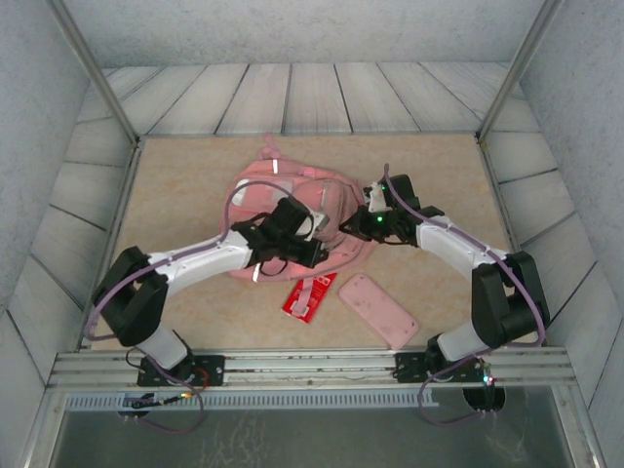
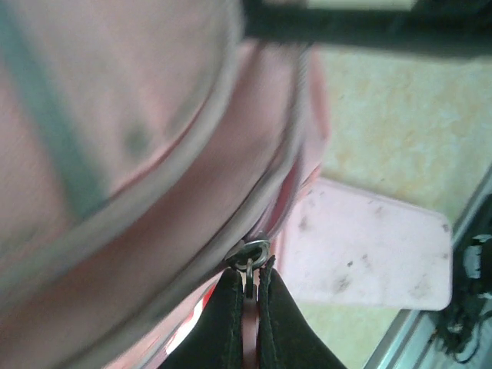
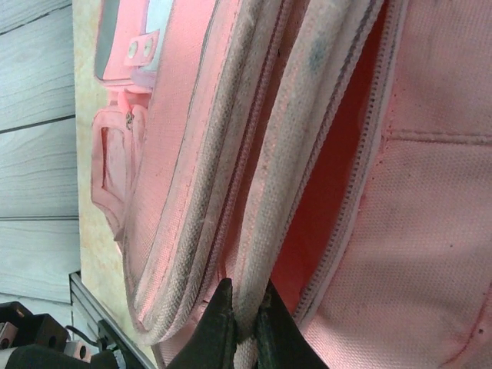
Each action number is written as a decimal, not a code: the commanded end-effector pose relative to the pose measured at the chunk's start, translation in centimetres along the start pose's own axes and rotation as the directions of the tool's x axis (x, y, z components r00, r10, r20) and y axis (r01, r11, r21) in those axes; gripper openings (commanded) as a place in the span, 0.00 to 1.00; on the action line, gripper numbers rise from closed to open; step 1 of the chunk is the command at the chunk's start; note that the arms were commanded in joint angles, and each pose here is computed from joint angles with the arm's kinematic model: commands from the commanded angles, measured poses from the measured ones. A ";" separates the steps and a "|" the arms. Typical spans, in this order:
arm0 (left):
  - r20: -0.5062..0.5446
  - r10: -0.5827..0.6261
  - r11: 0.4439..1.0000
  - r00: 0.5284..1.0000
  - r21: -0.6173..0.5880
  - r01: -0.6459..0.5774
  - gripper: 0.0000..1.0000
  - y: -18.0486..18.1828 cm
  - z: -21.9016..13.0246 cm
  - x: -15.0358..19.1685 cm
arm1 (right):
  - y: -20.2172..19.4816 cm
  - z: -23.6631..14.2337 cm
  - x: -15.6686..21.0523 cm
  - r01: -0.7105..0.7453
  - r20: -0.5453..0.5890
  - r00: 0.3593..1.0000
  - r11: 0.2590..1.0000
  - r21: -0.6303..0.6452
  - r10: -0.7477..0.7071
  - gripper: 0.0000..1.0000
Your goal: Pack the student bag
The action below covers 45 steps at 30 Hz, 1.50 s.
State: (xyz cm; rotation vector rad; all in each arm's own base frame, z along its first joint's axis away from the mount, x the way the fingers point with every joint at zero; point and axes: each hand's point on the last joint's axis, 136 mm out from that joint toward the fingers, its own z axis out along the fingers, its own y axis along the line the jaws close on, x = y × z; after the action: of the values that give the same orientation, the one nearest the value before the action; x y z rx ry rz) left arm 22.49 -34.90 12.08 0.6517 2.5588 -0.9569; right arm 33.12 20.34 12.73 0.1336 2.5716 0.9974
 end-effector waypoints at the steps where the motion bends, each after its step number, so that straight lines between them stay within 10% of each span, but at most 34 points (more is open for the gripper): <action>1: 0.010 -0.104 0.977 0.995 -0.188 0.104 0.00 4.6 -1.6 2.6 | -0.2 -1.2 -1.8 0.054 0.050 0.997 0.997 0.049 -0.056 0.00; 12: 0.205 -0.316 0.816 0.927 -0.440 0.375 0.00 14.8 -8.4 6.7 | 0.8 -1.5 -1.9 0.098 0.036 0.995 0.995 0.003 -0.098 0.00; 30: 0.141 -0.283 0.885 0.949 -0.343 0.315 0.00 13.8 -5.8 5.4 | 2.2 2.8 -5.3 0.159 -0.050 0.986 0.986 -0.047 -0.161 0.01; 45: 0.076 -0.177 0.962 0.981 -0.199 0.189 0.51 10.4 -6.0 5.2 | -2.3 -3.3 -0.9 0.260 -0.102 0.965 0.937 0.233 -0.242 0.55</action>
State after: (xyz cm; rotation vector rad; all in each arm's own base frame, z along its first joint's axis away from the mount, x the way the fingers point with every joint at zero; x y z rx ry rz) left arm 23.65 -21.93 8.17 0.2419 2.6510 -0.6895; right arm 35.38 18.67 14.20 -0.1420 2.6275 0.7548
